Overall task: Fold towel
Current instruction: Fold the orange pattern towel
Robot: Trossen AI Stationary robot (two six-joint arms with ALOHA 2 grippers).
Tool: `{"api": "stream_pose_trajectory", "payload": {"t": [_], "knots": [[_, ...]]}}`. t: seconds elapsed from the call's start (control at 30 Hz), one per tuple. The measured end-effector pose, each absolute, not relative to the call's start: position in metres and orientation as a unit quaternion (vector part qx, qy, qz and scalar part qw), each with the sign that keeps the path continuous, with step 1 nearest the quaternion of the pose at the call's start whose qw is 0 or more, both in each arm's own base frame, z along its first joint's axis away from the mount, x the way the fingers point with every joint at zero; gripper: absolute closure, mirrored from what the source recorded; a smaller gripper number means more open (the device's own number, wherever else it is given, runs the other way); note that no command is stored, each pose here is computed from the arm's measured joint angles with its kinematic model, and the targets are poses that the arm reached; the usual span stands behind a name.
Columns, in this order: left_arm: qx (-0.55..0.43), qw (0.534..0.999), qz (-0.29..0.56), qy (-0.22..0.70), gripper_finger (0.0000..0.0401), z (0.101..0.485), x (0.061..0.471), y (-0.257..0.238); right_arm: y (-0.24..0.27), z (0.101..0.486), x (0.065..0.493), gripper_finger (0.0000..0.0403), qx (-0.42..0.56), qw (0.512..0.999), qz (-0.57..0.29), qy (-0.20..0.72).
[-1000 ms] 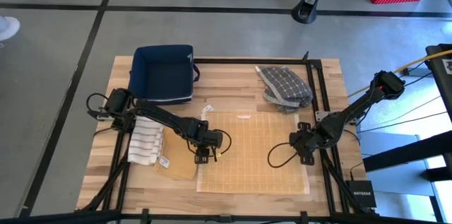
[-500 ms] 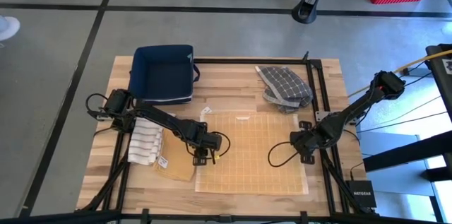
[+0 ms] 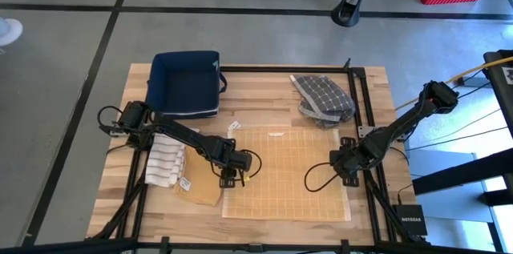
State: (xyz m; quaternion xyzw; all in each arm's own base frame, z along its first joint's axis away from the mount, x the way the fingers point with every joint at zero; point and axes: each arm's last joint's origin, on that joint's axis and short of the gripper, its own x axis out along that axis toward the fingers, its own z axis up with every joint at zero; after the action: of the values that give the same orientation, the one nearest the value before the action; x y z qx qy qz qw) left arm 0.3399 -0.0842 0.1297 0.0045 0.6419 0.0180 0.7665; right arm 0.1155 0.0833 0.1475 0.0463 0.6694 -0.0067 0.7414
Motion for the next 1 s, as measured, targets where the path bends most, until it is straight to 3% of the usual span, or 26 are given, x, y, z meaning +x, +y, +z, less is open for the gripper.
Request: {"api": "stream_pose_trajectory", "payload": {"t": [0.3,0.67,1.0], "knots": [[0.005,0.768,0.019,0.641,0.0256,0.13,0.34,-0.084,0.084,0.133,0.116,0.0172,0.057,0.757,0.011,0.651],[0.006,0.765,0.019,0.643,0.0256,0.13,0.34,-0.084,0.081,0.131,0.112,0.0174,0.044,0.737,0.003,0.675],[0.019,0.781,0.004,0.624,0.0256,0.153,0.351,-0.087,0.089,0.162,0.123,0.0174,0.054,0.738,0.0,0.672]]}}
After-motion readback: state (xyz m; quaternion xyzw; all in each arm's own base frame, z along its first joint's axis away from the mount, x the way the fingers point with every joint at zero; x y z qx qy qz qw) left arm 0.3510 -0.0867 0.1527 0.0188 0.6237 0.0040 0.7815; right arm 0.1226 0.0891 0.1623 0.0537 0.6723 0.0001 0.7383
